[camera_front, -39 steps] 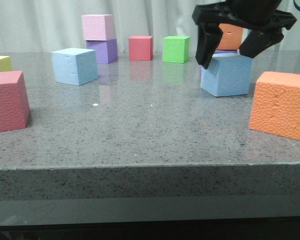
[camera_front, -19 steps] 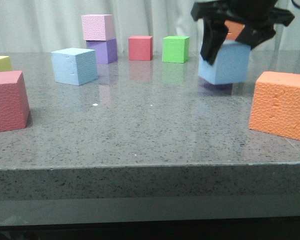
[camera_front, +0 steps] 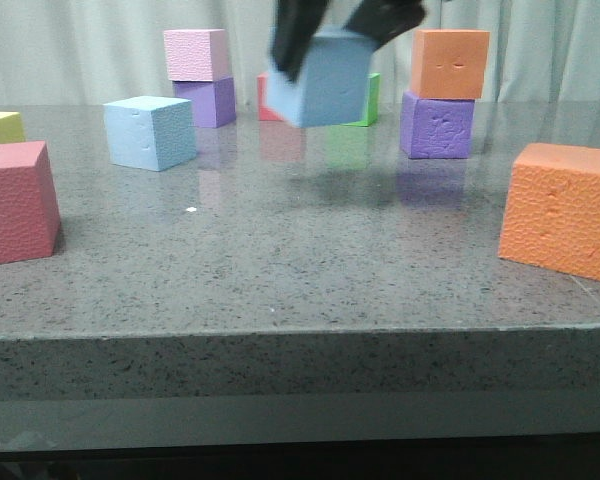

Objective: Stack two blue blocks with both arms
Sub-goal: 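Carry the cube toward the table centre and set it down, then open the right gripper and lift it away from the cube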

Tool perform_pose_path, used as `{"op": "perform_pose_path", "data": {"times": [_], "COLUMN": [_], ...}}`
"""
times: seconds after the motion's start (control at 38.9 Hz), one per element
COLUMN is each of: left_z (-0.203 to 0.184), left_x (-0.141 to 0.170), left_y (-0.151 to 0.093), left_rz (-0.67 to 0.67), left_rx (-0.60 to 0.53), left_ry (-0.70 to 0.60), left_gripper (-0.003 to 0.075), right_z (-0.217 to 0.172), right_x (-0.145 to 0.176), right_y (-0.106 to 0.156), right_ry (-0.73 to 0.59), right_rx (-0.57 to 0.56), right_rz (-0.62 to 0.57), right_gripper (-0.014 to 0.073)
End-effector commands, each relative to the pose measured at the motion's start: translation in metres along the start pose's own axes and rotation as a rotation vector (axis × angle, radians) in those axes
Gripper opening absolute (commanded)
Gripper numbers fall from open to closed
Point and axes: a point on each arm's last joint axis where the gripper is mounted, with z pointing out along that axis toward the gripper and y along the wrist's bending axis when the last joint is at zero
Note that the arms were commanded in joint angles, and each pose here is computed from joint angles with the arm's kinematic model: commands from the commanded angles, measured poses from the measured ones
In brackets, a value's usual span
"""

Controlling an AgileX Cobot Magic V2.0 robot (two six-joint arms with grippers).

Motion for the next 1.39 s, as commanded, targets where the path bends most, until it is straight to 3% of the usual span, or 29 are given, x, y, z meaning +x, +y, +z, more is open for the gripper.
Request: {"op": "perform_pose_path", "data": {"times": [0.0, 0.41, 0.59, 0.88, 0.95, 1.08, 1.16, 1.36], "left_z": [-0.002, -0.002, -0.002, -0.002, -0.002, -0.002, -0.002, -0.002], "left_x": [-0.017, -0.016, -0.016, -0.016, -0.016, -0.016, -0.016, -0.016], "left_y": [0.000, 0.000, 0.000, 0.000, 0.000, 0.000, 0.000, 0.000], "left_rz": [-0.015, -0.015, -0.015, -0.015, -0.015, -0.015, -0.015, -0.015], "left_rx": [0.008, 0.008, 0.008, 0.008, 0.008, 0.008, 0.008, 0.008], "left_ry": [-0.097, -0.095, -0.095, -0.095, -0.095, -0.095, -0.095, -0.095], "left_gripper": [0.0692, 0.0692, 0.0692, 0.0692, 0.0692, 0.0692, 0.0692, 0.0692], "right_z": [-0.013, 0.020, 0.021, -0.027, -0.044, -0.058, -0.063, -0.078], "right_x": [-0.015, 0.000, 0.001, -0.035, -0.046, -0.051, -0.052, -0.052], "right_y": [0.016, 0.027, 0.027, 0.028, 0.025, 0.018, 0.013, -0.011], "right_ry": [-0.099, 0.003, 0.014, -0.028, -0.048, -0.071, -0.077, -0.053], "right_rx": [-0.035, -0.047, -0.046, -0.048, -0.044, -0.033, -0.024, 0.022], "right_rz": [-0.028, -0.049, -0.049, -0.058, -0.055, -0.044, -0.028, 0.020], "right_gripper": [0.0335, 0.0430, 0.0671, 0.0644, 0.0576, 0.0327, 0.0234, 0.0186]}}
